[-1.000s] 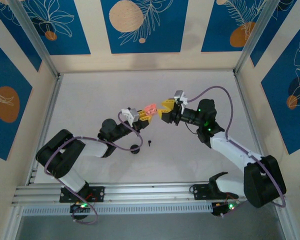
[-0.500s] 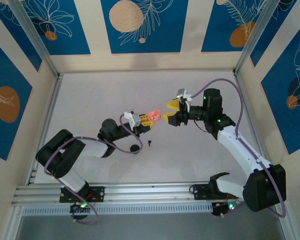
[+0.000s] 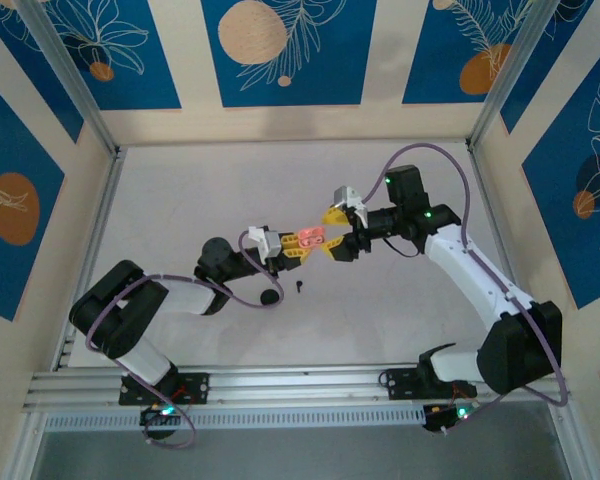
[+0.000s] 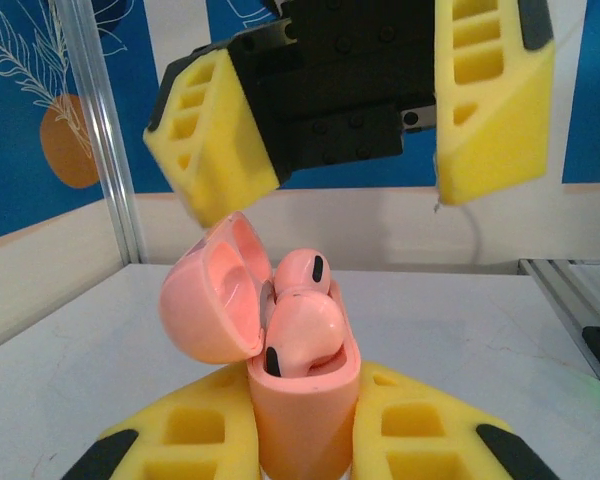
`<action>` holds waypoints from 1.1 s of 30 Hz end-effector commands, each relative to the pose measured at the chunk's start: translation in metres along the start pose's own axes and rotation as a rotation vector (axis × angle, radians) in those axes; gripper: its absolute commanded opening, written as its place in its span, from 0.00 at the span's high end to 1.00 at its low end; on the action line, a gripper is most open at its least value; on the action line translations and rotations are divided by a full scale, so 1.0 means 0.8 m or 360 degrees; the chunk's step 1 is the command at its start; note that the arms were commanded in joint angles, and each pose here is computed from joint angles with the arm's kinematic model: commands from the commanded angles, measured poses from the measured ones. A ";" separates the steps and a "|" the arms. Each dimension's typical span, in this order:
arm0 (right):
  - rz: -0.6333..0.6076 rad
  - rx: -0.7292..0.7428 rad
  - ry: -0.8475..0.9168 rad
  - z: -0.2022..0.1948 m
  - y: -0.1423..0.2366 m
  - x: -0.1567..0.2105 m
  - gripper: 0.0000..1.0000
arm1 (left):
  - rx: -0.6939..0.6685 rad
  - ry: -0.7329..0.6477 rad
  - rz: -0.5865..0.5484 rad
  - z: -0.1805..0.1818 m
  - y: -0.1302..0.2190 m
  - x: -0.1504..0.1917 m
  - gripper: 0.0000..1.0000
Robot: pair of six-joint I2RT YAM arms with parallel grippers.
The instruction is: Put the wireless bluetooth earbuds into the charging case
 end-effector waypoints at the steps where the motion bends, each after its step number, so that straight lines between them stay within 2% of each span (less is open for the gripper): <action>1: 0.0061 -0.0070 0.0043 0.009 -0.004 0.000 0.29 | 0.0027 -0.0078 -0.0131 0.001 -0.002 -0.032 0.85; 9: 0.0105 -0.0169 -0.0003 0.010 -0.015 0.004 0.31 | 0.0015 -0.0079 -0.0131 0.002 -0.001 -0.033 0.85; 20: 0.0011 -0.0200 0.0084 0.041 0.011 -0.002 0.43 | -0.0036 -0.0073 -0.0098 0.006 -0.001 -0.024 0.85; 24: -0.0051 -0.0117 0.0121 0.044 0.026 0.005 0.45 | -0.0031 -0.0082 -0.0103 0.006 -0.001 -0.025 0.85; 28: -0.0072 0.0070 0.0224 0.030 0.036 0.006 0.45 | 0.0013 -0.0079 -0.0116 0.002 -0.002 -0.027 0.85; 33: -0.0009 0.0136 0.0444 0.020 0.029 0.006 0.51 | 0.0064 -0.0078 -0.0136 -0.004 -0.001 -0.032 0.85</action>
Point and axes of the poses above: each hand's point on the last joint's axis, 136 mm out from that joint toward the fingers, its own y axis back along the fingers, its own z axis along the line the jaws close on, x = y × z, the point moved 4 cm from there along y, back along the fingers, and after that the axes turned 15 degrees about -y, right-handed, at the moved point
